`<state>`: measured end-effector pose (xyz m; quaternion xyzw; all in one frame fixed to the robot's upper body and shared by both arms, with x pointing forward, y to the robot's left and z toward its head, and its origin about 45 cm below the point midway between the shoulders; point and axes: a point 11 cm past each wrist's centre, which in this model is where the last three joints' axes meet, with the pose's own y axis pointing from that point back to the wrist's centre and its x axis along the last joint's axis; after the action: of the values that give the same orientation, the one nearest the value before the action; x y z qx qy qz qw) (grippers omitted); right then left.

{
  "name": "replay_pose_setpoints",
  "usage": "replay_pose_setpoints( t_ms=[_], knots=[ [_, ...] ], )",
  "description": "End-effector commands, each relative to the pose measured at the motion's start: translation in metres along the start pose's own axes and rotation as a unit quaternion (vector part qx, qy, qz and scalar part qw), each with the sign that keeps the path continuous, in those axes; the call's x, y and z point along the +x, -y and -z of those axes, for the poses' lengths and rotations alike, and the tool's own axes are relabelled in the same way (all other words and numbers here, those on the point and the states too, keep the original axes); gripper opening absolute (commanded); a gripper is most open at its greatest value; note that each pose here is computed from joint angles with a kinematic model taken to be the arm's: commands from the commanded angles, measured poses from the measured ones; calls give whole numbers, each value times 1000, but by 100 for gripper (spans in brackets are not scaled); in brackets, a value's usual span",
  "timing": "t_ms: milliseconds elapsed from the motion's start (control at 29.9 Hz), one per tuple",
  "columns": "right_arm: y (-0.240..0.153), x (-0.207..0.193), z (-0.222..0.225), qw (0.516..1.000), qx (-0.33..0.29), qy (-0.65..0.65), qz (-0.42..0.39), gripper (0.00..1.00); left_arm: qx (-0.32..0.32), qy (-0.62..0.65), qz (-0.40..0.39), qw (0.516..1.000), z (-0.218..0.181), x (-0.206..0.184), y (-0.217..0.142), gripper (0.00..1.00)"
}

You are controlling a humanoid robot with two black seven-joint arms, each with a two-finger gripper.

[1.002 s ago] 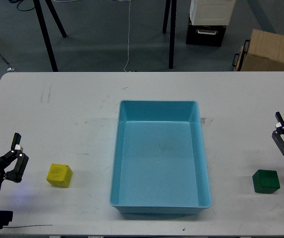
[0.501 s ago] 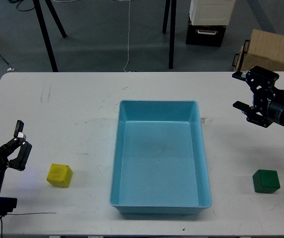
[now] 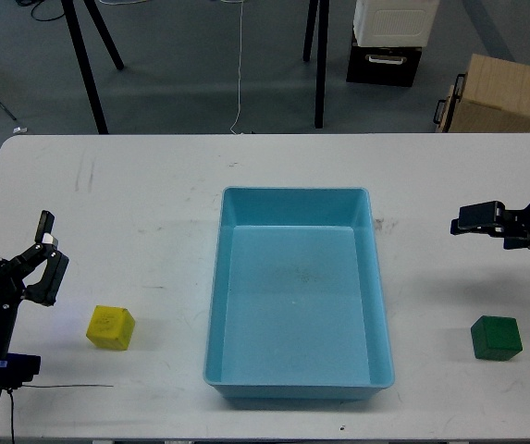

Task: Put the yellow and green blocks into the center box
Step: 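Lower the right gripper onto the dark green cube, then close the right gripper on the green cube and lift it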

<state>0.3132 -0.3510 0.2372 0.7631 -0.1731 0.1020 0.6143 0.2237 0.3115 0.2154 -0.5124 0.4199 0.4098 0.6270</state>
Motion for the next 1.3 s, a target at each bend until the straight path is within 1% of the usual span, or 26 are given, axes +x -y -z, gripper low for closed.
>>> replay_pose_setpoints(
  t_ms=[0, 234, 635, 802, 902, 1069, 1136, 1169, 1203, 1236, 1270],
  knots=[
    [4, -21, -5, 999, -22, -31, 24, 100, 0, -1, -2, 1000, 0, 2, 0, 100],
    [16, -55, -27, 995, -61, -45, 64, 100, 0, -1, -8, 1000, -1, 6, 0, 100],
    [42, -101, -22, 990, -44, -41, 127, 100, -1, -3, -13, 1000, -1, 9, -2, 100],
    [46, -101, -20, 993, -40, -33, 110, 98, 0, -2, -14, 1000, 0, 10, -2, 100],
    [47, -96, -18, 995, -38, -28, 93, 93, 1, 1, -16, 1000, 0, 10, -3, 100],
    [48, -89, -14, 996, -32, -27, 81, 92, 2, 2, -17, 1000, 0, 10, -3, 100],
    [48, -89, -13, 996, -31, -27, 80, 87, 2, 2, -18, 1000, 0, 11, -4, 100],
    [48, -89, -13, 996, -31, -27, 80, 79, 1, 2, -19, 1000, 0, 11, -5, 100],
    [48, -89, -13, 996, -32, -27, 80, 66, 1, 2, -19, 1000, 0, 11, -5, 100],
    [47, -89, -14, 996, -34, -29, 80, 42, 1, 2, -19, 1000, 0, 11, -5, 100],
    [47, -89, -14, 996, -35, -29, 79, 21, 1, 2, -19, 1000, 0, 11, -5, 100]
  ],
)
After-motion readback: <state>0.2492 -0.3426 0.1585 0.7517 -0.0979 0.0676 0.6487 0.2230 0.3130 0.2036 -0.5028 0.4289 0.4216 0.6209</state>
